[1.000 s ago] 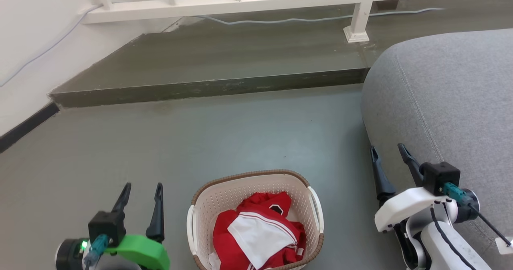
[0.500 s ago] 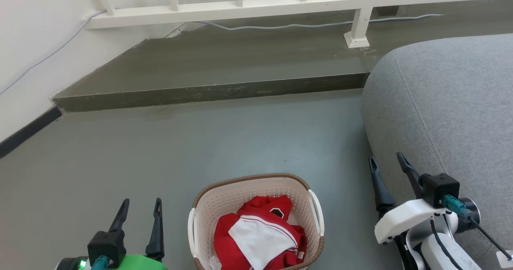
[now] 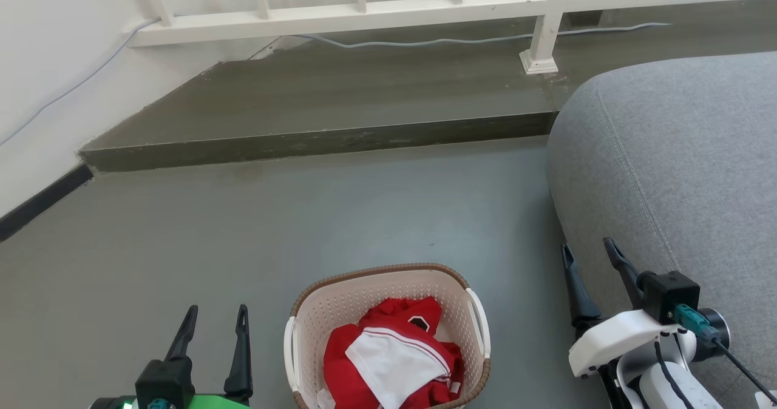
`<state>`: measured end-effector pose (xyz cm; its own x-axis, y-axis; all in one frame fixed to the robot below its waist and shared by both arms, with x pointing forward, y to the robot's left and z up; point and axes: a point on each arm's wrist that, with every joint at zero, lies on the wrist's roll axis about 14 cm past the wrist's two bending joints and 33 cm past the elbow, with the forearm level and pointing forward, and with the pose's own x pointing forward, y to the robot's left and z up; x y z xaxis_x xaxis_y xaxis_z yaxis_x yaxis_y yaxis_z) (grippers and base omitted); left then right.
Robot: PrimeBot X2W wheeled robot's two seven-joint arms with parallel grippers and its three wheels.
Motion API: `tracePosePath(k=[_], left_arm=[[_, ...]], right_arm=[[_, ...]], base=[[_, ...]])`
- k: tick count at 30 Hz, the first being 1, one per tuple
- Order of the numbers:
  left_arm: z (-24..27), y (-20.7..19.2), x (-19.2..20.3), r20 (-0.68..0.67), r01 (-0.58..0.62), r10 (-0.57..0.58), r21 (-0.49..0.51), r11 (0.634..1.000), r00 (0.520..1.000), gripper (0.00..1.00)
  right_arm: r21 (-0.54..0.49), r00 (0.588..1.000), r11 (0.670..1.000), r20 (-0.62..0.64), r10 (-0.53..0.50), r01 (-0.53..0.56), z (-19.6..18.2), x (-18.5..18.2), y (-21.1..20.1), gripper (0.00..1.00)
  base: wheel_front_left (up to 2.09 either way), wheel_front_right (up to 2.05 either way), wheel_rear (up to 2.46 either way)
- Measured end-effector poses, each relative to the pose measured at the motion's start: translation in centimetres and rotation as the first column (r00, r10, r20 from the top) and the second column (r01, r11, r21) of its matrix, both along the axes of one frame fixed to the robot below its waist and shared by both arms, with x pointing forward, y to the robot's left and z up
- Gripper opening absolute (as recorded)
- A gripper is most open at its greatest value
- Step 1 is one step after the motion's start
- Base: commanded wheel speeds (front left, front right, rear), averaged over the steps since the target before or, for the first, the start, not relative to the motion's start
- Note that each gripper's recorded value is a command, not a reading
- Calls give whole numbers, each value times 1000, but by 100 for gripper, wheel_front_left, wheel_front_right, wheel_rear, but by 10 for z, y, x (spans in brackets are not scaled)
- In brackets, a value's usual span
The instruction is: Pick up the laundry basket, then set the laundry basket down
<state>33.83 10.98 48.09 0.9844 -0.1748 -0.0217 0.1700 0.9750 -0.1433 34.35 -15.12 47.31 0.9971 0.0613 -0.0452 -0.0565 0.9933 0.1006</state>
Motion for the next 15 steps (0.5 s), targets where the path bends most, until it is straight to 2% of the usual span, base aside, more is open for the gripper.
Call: tracePosePath(k=[15], left_arm=[[6,1,-3,8,-19,19,13,1000,1000,100]], right_arm=[[1,1000,1000,-7,1,-1,-2,-2,1,100]], base=[[0,0,0]])
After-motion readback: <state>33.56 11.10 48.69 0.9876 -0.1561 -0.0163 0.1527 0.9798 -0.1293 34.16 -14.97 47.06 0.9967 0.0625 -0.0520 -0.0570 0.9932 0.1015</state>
